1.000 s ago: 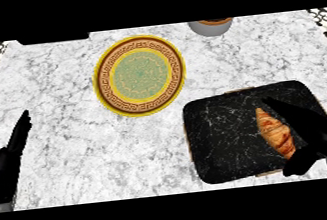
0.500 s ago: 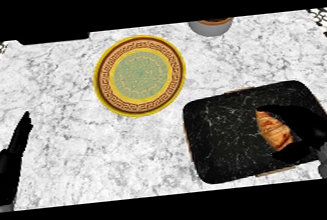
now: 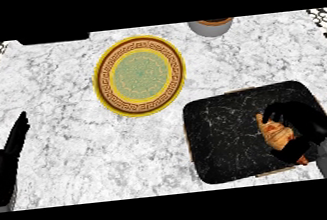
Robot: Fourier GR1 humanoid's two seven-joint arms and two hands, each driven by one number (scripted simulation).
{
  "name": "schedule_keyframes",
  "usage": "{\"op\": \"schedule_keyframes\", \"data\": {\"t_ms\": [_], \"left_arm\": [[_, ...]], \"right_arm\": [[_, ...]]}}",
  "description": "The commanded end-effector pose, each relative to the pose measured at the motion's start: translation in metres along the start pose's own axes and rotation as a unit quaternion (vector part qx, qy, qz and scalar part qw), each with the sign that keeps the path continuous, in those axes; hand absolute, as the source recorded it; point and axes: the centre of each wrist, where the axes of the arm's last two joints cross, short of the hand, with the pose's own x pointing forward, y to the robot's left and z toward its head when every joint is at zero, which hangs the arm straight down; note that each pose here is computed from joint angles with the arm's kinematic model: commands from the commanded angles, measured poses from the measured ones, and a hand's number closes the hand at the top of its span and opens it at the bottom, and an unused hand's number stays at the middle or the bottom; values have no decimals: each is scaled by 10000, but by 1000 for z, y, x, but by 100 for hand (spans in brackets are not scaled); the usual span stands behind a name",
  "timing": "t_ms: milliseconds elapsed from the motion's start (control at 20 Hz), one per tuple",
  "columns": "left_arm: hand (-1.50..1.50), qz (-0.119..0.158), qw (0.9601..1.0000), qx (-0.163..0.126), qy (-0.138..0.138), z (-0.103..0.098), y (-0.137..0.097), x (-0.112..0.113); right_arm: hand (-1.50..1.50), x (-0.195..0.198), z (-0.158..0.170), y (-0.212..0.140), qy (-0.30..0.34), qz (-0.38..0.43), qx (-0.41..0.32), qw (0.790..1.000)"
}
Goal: Pick the croissant from the tray and place it in the plate
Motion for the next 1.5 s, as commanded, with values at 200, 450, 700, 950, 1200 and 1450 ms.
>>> {"op": "schedule_keyframes", "data": {"t_ms": [200, 450, 700, 950, 1200, 1450], "left_arm": [[0, 48, 9992, -253, -304, -13, -21, 10], [0, 46, 9983, -391, -428, -19, -28, 14], [0, 167, 9989, -308, -318, -18, -23, 9], [0, 43, 9995, -250, -201, -18, -6, 6], [0, 55, 9999, -115, -74, -11, 0, 2], [0, 1, 9999, -128, -63, 0, -16, -1]], "right_arm": [[150, 17, -67, -74, -56, 501, -467, 9976], [150, 22, -81, -131, -73, 802, -1267, 9887], [150, 17, -91, -142, -628, 501, -2250, 9710], [150, 36, -89, -188, -1417, 499, -3098, 9389], [150, 75, -99, -194, -2833, 72, -2970, 9118], [150, 126, -107, -201, -3431, -128, -2511, 9050]]}}
